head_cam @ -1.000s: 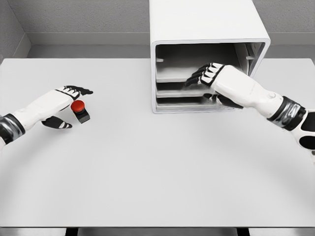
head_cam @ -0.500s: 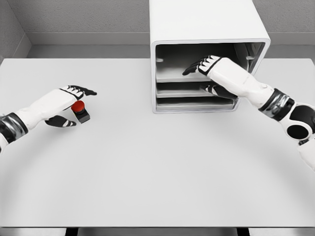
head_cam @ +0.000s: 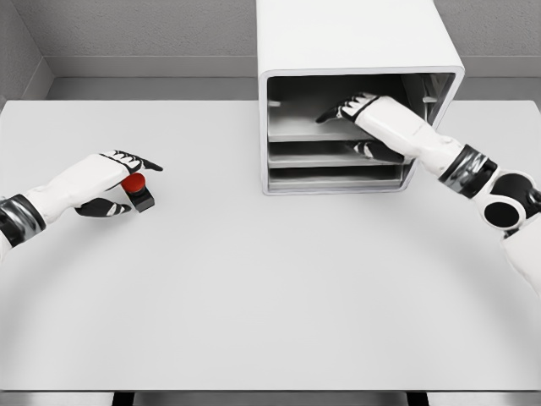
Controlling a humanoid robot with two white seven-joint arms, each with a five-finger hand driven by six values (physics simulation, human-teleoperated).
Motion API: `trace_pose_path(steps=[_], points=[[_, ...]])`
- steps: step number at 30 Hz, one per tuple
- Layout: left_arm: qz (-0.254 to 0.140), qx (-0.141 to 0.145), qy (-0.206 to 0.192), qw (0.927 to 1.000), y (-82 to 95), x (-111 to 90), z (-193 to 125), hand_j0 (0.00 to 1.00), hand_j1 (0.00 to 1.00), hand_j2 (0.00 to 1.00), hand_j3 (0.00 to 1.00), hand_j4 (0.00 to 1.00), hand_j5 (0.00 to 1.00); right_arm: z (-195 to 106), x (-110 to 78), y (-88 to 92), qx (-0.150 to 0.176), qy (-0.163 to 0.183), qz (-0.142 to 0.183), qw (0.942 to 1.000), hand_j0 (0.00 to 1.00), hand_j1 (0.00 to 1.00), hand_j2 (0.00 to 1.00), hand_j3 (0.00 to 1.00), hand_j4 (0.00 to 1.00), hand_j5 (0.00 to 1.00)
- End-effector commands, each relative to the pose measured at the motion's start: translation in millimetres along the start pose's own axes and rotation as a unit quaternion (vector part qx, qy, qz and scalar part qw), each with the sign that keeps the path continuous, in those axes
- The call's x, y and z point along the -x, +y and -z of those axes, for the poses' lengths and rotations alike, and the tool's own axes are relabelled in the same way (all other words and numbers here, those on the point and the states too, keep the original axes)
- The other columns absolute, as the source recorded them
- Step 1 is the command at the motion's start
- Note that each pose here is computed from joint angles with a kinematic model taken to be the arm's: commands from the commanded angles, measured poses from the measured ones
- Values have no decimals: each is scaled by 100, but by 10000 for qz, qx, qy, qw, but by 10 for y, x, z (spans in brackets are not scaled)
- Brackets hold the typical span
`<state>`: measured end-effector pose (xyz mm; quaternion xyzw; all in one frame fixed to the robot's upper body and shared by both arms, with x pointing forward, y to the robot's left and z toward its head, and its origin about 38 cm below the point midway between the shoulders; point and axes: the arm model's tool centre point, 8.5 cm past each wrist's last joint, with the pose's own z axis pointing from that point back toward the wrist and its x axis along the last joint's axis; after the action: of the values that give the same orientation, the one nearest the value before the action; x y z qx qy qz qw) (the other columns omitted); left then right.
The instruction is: Slide open multi-storey tabletop storage cabinets and put open load switch and slide close multi-storey tabletop storage cabinets
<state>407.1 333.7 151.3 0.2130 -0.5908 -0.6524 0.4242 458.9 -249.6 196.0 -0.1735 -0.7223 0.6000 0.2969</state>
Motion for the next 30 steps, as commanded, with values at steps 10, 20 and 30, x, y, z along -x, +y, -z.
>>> trace_pose_path(steps=[10,20,30], points=[[50,64,72,9999,14,55,-47,73,73,73,73,73,73,32,18,152,-299,32,-47,9995,73,73,73,73,73,73],[51,85,52,9999,-1,40,-26,72,72,72,72,72,72,-21,-13,123,-311,-16,-111,9995,76,76,76,76,76,76],[35,121,49,9999,-23,40,13,72,72,72,72,72,72,-134,-129,45,-319,-181,-270,9990,76,76,76,76,76,76]])
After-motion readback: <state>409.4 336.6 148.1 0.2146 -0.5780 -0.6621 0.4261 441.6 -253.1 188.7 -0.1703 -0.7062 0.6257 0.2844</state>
